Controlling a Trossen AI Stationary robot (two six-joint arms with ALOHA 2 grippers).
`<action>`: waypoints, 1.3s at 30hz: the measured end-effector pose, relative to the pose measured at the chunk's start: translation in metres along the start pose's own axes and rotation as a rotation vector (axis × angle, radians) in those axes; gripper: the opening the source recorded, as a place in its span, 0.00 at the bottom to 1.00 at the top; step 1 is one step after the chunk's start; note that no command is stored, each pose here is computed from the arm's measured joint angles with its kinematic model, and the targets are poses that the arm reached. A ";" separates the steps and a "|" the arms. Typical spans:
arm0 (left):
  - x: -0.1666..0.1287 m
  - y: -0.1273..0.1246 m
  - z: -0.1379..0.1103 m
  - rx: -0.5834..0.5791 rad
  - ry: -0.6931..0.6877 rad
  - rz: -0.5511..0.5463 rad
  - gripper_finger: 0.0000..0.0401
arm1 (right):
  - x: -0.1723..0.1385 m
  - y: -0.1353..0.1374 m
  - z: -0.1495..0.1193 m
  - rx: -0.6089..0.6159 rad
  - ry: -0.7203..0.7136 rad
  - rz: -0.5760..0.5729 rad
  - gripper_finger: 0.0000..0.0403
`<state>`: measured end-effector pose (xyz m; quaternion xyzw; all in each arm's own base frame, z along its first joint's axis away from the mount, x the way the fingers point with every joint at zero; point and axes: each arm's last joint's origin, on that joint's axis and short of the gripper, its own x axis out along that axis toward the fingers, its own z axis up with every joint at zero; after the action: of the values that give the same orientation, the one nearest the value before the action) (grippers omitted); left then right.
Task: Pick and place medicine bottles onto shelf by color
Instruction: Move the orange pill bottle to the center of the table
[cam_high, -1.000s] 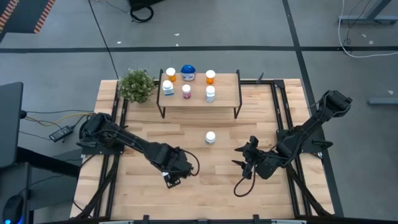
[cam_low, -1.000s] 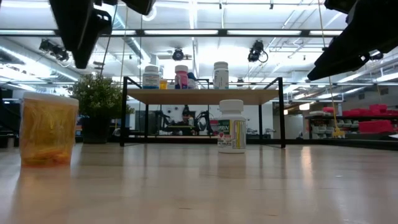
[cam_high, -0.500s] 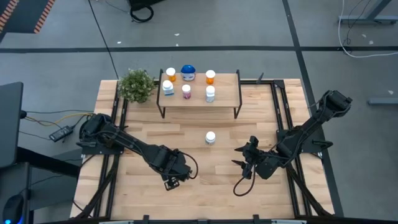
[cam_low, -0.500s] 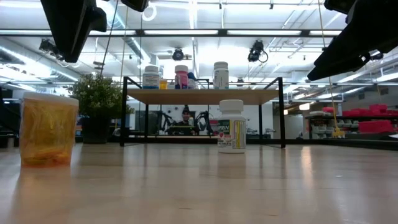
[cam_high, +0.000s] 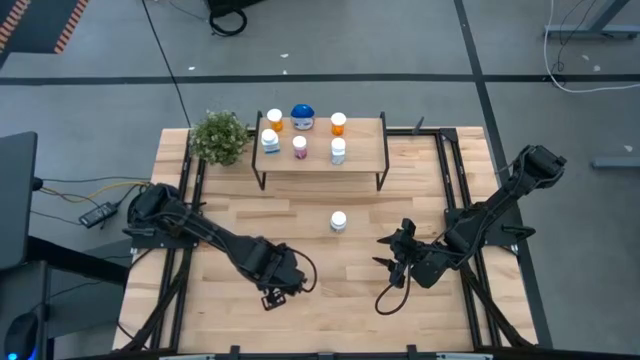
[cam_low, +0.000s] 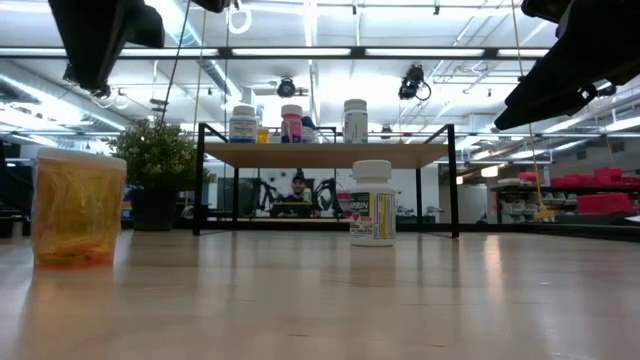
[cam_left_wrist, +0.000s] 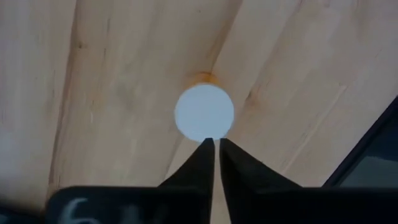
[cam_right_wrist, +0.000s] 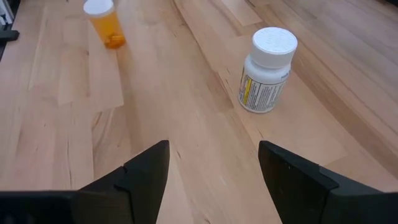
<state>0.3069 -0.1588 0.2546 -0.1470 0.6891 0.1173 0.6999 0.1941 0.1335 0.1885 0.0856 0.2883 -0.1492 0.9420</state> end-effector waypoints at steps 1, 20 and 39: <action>0.000 -0.001 -0.001 0.004 -0.005 0.000 0.06 | 0.000 0.000 0.000 0.000 0.000 0.000 0.63; 0.039 0.007 -0.005 0.020 0.050 0.002 0.02 | -0.005 0.004 -0.003 0.011 -0.007 0.018 0.63; 0.039 0.012 0.006 0.023 0.026 -0.031 0.01 | -0.005 0.004 -0.003 0.011 -0.008 0.018 0.63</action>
<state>0.3089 -0.1471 0.2152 -0.1513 0.6969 0.0967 0.6943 0.1902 0.1391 0.1888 0.0925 0.2831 -0.1427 0.9439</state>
